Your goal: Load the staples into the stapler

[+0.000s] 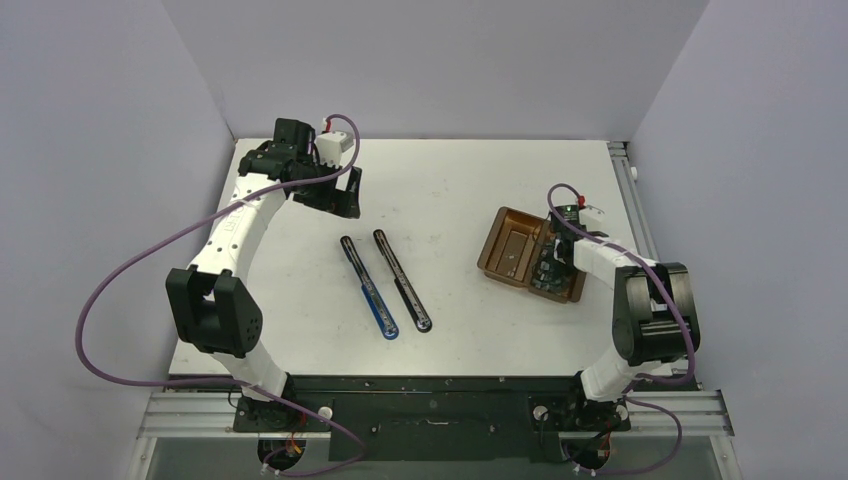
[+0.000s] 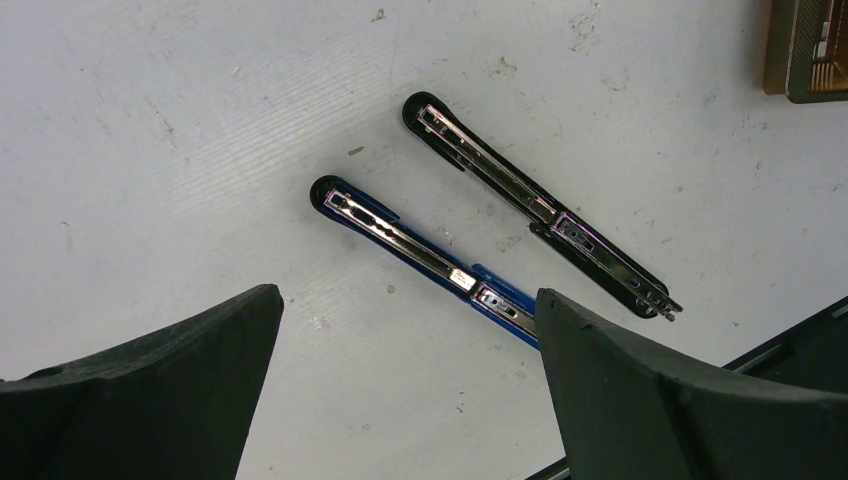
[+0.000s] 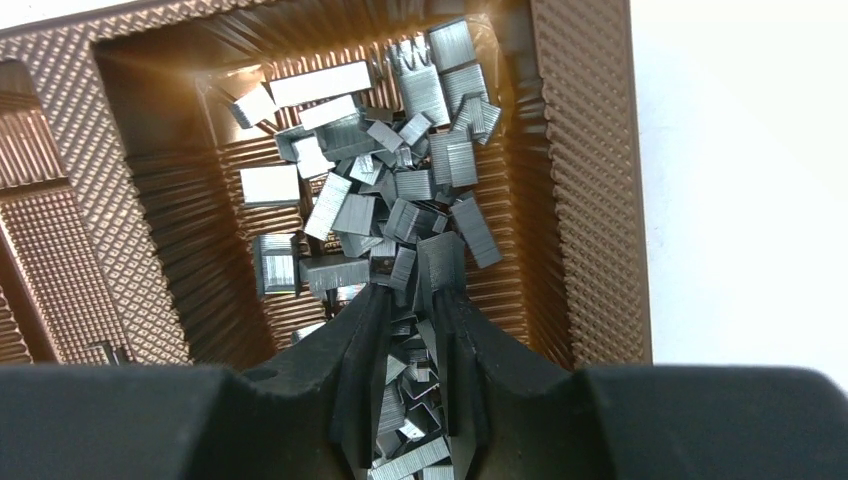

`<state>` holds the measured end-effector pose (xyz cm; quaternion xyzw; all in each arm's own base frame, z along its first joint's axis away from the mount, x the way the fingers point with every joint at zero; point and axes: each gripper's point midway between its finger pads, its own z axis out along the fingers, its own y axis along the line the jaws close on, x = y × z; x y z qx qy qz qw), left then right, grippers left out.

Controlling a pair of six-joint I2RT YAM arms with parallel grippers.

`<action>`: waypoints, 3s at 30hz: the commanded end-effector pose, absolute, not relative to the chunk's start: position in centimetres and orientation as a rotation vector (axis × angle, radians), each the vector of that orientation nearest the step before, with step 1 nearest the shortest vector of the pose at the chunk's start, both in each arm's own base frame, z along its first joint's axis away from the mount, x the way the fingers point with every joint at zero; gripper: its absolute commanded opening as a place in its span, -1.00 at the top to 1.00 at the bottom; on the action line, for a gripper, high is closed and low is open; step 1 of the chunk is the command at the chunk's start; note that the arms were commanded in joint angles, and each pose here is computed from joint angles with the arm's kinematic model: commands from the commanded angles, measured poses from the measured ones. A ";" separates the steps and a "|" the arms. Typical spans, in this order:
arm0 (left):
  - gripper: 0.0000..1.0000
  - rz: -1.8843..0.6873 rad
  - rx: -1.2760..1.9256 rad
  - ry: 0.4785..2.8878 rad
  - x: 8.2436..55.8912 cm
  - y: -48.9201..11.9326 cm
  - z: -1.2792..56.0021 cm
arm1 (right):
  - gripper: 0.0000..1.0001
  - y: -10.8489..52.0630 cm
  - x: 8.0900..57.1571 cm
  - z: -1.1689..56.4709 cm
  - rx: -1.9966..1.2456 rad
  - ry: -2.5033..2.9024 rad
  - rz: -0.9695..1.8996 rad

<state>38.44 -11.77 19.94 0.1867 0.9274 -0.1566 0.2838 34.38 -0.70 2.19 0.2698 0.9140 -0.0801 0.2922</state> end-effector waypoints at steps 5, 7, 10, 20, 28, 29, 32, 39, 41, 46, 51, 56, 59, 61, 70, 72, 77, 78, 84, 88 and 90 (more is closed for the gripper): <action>-0.92 -0.424 0.489 2.432 38.9 -11.7 21.9 | 0.55 -0.5 32.9 2.2 0.718 2.468 -0.191; -0.92 -0.424 0.489 2.431 38.9 -11.7 21.9 | 0.61 -0.6 32.7 2.0 0.719 2.475 -0.199; -0.92 -0.420 0.492 2.430 38.7 -11.7 21.9 | 0.68 -0.5 32.2 1.5 0.719 2.489 -0.199; -0.92 -0.421 0.491 2.427 38.6 -11.7 22.0 | 0.83 -0.5 32.5 4.3 0.699 2.424 -0.167; -0.92 -0.426 0.489 2.419 38.4 -11.7 22.3 | 0.83 -0.5 32.3 6.7 0.675 2.390 -0.150; -0.93 -0.427 0.489 2.418 38.4 -11.7 22.3 | 0.83 -0.6 32.3 6.8 0.677 2.387 -0.157; -0.92 -0.430 0.487 2.416 38.4 -11.8 22.3 | 0.72 -0.8 32.3 6.3 0.689 2.396 -0.177; -0.92 -0.421 0.487 2.417 38.5 -11.7 22.2 | 0.13 -0.9 33.6 5.0 0.709 2.390 -0.193; -0.93 -0.415 0.490 2.417 38.5 -11.6 22.2 | 0.13 -0.9 34.0 4.7 0.708 2.392 -0.199; -0.92 -0.410 0.488 2.421 38.5 -11.4 22.0 | 0.19 -0.9 34.3 3.5 0.709 2.405 -0.205; -0.92 -0.406 0.484 2.421 38.6 -11.2 22.1 | 0.29 -1.3 34.7 3.2 0.710 2.397 -0.226; -0.92 -0.413 0.484 2.425 38.6 -11.3 21.9 | 0.45 -1.6 34.6 2.8 0.709 2.396 -0.232; -0.92 -0.414 0.482 2.428 38.6 -11.3 21.8 | 0.50 -1.6 34.5 2.6 0.708 2.391 -0.224; -0.92 -0.412 0.483 2.429 38.5 -11.3 21.8 | 0.51 -1.5 34.4 2.3 0.703 2.395 -0.223; -0.92 -0.405 0.484 2.424 38.3 -11.1 22.1 | 0.70 -1.3 33.8 1.9 0.703 2.409 -0.210; -0.93 -0.406 0.483 2.425 38.3 -11.1 22.1 | 0.71 -1.3 33.8 2.4 0.703 2.397 -0.203; -0.92 -0.417 0.481 2.420 38.3 -11.3 22.4 | 0.76 -1.3 33.9 4.6 0.697 2.356 -0.182; -0.92 -0.418 0.480 2.418 38.3 -11.3 22.5 | 0.75 -1.3 34.0 5.2 0.695 2.345 -0.173; -0.92 -0.421 0.478 2.415 38.2 -11.3 22.7 | 0.75 0.1 34.1 8.6 0.637 2.316 -0.118; -0.92 -0.426 0.478 2.415 38.2 -11.4 22.8 | 0.75 2.5 33.5 10.2 0.556 2.333 -0.065; -0.92 -0.426 0.479 2.416 38.3 -11.4 22.9 | 0.75 4.7 33.1 10.9 0.486 2.349 -0.031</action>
